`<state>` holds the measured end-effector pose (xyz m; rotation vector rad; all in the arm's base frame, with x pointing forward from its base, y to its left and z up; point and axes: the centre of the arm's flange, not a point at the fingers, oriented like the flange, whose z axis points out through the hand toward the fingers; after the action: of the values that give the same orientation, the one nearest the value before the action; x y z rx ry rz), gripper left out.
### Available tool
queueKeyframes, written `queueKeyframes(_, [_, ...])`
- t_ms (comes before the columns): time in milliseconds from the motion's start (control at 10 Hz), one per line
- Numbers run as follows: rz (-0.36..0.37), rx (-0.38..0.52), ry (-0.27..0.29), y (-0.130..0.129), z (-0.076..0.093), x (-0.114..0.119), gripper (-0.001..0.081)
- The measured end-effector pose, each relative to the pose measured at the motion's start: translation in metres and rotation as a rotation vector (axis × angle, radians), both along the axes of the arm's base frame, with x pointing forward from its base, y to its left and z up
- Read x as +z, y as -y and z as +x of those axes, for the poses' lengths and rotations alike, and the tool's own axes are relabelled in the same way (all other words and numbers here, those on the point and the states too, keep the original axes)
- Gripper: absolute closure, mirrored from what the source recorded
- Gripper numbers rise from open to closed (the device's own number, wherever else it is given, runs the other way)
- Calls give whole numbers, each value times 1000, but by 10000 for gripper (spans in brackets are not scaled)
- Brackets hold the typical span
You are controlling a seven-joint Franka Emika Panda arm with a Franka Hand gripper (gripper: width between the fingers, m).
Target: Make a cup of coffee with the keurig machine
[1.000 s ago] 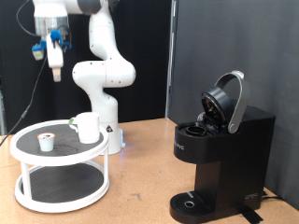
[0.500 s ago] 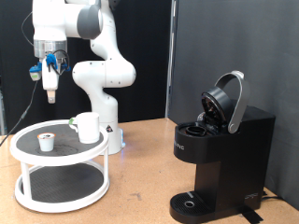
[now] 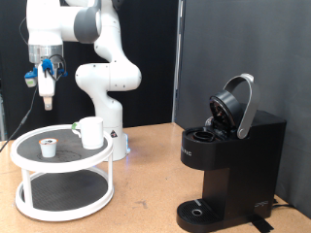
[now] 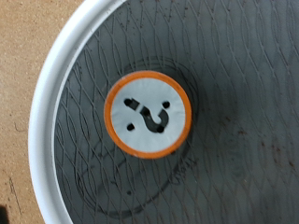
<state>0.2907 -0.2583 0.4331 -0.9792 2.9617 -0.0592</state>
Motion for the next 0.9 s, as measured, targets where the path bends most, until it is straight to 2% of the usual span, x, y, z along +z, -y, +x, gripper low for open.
queueKeyframes(500, [-40,4,6,7,17,-32,72])
queueKeyframes(900, [-82,19,-8,5,16,-73,72])
